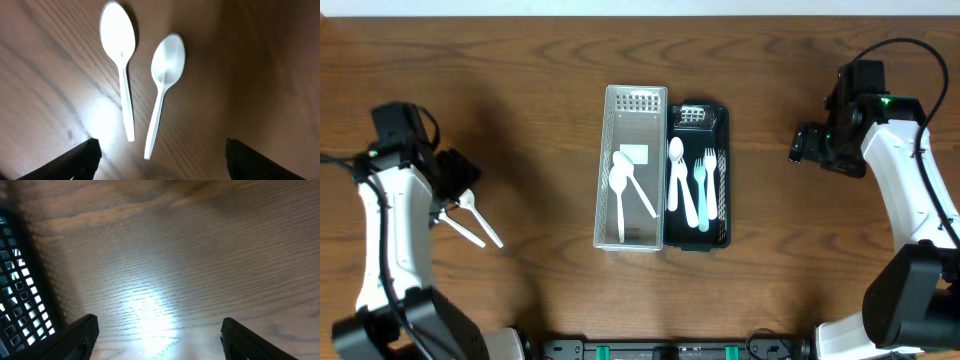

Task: Pack container
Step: 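Move left gripper back and grasp a third white spoon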

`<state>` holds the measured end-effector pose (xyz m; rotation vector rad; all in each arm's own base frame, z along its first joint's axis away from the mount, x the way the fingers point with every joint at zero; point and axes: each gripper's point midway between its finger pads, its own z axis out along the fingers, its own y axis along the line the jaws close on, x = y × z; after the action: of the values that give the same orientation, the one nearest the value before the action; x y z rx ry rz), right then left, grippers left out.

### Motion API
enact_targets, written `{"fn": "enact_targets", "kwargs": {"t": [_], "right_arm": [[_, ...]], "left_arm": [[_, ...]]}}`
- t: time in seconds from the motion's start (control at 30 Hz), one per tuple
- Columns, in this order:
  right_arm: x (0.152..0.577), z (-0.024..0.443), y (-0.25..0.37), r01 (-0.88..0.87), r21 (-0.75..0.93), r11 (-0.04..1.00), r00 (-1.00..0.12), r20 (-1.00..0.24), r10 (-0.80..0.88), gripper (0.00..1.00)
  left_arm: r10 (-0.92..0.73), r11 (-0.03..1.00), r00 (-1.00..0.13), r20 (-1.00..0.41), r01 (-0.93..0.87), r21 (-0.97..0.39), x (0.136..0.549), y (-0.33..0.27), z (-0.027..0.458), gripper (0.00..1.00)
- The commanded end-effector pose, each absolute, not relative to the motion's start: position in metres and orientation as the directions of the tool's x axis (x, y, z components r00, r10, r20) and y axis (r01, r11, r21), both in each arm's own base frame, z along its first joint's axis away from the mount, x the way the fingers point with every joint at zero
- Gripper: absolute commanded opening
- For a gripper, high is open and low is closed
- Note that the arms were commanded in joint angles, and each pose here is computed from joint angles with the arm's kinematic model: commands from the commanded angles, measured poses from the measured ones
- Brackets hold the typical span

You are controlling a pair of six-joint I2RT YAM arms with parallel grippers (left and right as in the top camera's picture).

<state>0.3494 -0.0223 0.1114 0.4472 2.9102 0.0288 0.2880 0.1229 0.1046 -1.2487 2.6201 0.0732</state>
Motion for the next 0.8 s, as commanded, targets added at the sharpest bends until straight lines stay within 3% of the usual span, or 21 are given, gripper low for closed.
{"fn": "enact_targets", "kwargs": {"t": [0.0, 0.47, 0.77], "right_arm": [[0.348, 0.112, -0.024, 0.288, 0.048, 0.956, -0.938, -0.189, 0.292, 0.81], [0.344, 0.111, -0.024, 0.289, 0.044, 0.956, -0.941, -0.171, 0.292, 0.81], [0.343, 0.111, -0.024, 0.289, 0.043, 0.956, -0.941, -0.169, 0.292, 0.81]], "left_arm": [[-0.761, 0.642, -0.626, -0.172, -0.765, -0.055, 0.281, 0.115, 0.076, 0.82], [-0.766, 0.64, -0.64, -0.053, -0.768, 0.011, 0.282, 0.116, 0.001, 0.83], [-0.767, 0.641, -0.641, -0.029, -0.767, 0.025, 0.283, 0.116, -0.016, 0.83]]}}
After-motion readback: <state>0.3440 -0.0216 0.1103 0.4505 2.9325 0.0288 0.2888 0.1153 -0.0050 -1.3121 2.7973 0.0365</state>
